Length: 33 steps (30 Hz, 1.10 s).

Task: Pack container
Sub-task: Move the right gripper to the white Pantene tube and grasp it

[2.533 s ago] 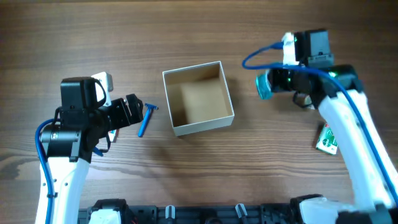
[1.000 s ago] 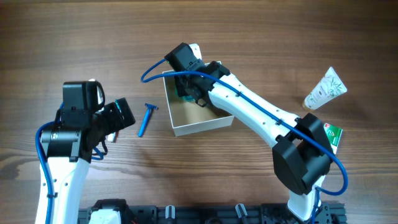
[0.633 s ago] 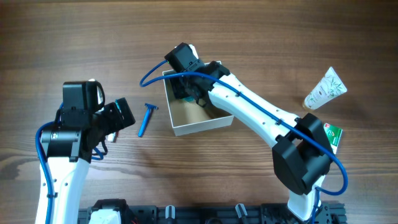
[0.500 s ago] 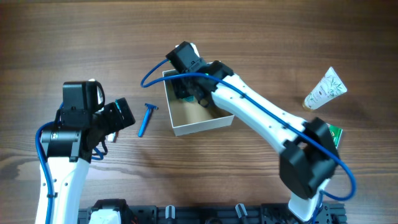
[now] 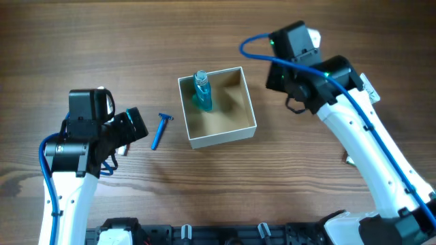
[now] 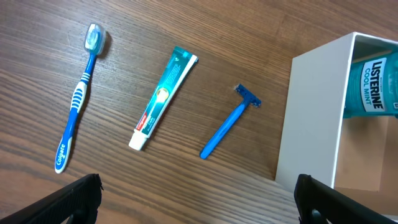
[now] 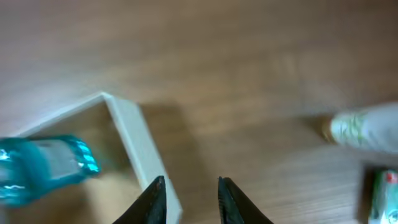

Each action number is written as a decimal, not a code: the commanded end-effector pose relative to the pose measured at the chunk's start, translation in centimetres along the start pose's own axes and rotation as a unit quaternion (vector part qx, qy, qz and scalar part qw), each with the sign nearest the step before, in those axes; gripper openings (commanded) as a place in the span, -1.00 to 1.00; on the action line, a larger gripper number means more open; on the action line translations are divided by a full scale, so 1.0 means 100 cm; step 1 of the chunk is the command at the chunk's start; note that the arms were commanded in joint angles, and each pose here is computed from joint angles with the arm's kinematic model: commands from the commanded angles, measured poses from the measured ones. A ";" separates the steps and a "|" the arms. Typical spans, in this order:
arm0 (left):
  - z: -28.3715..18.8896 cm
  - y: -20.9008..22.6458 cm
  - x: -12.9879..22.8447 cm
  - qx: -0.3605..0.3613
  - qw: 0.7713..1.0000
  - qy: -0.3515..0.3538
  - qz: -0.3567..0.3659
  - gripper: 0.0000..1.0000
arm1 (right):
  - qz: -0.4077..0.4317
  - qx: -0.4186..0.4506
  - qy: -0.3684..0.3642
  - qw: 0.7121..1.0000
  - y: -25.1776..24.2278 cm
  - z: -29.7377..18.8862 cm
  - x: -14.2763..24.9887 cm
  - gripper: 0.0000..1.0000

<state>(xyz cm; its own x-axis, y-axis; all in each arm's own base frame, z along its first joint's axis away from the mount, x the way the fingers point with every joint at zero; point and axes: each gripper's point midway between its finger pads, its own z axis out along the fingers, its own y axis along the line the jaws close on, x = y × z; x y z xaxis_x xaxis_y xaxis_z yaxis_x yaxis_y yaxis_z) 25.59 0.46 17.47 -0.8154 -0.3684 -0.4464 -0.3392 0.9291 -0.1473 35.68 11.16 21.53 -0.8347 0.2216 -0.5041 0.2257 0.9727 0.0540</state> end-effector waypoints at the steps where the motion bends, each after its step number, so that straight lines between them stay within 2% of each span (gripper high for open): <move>1: -0.004 0.002 -0.007 -0.007 1.000 -0.011 -0.006 1.00 | -0.009 -0.006 0.091 0.996 -0.008 0.045 0.050 -0.44; 6: -0.004 0.002 -0.007 -0.007 1.000 -0.011 -0.006 0.99 | -0.039 -0.059 0.161 0.984 0.000 0.078 0.105 -0.43; 12: -0.004 0.002 -0.006 -0.008 1.000 -0.010 -0.006 0.99 | -0.076 -0.098 0.199 0.972 0.006 0.084 0.132 -0.35; 15: -0.004 0.002 -0.005 -0.008 1.000 -0.008 -0.005 0.99 | -0.088 -0.108 0.199 0.970 0.008 0.083 0.133 -0.35; 20: -0.004 0.002 -0.005 -0.008 1.000 -0.008 -0.005 0.99 | -0.129 -0.174 0.209 0.954 0.027 0.076 0.139 -0.35; 29: -0.004 0.003 -0.004 -0.009 1.000 -0.006 -0.006 0.99 | -0.147 -0.191 0.212 0.947 0.031 0.073 0.141 -0.35; 31: -0.004 0.003 -0.004 -0.009 1.000 -0.006 -0.005 0.99 | -0.147 -0.188 0.210 0.948 0.030 0.074 0.140 -0.26; 32: -0.004 0.003 -0.004 -0.009 1.000 -0.006 -0.005 1.00 | -0.137 -0.173 0.203 0.954 0.027 0.077 0.137 -0.14; 33: -0.004 0.003 -0.004 -0.009 1.000 -0.006 -0.005 1.00 | -0.121 -0.147 0.191 0.963 0.021 0.081 0.131 -0.13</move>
<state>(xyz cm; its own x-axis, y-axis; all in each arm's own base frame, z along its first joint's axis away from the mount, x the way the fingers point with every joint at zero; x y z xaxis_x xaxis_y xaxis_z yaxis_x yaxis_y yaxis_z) 25.35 0.46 17.34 -0.8203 -0.3684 -0.4374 -0.3408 0.9291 -0.1435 28.80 16.22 8.51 -0.9794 -0.1049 -0.1726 -0.1518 0.9461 0.2861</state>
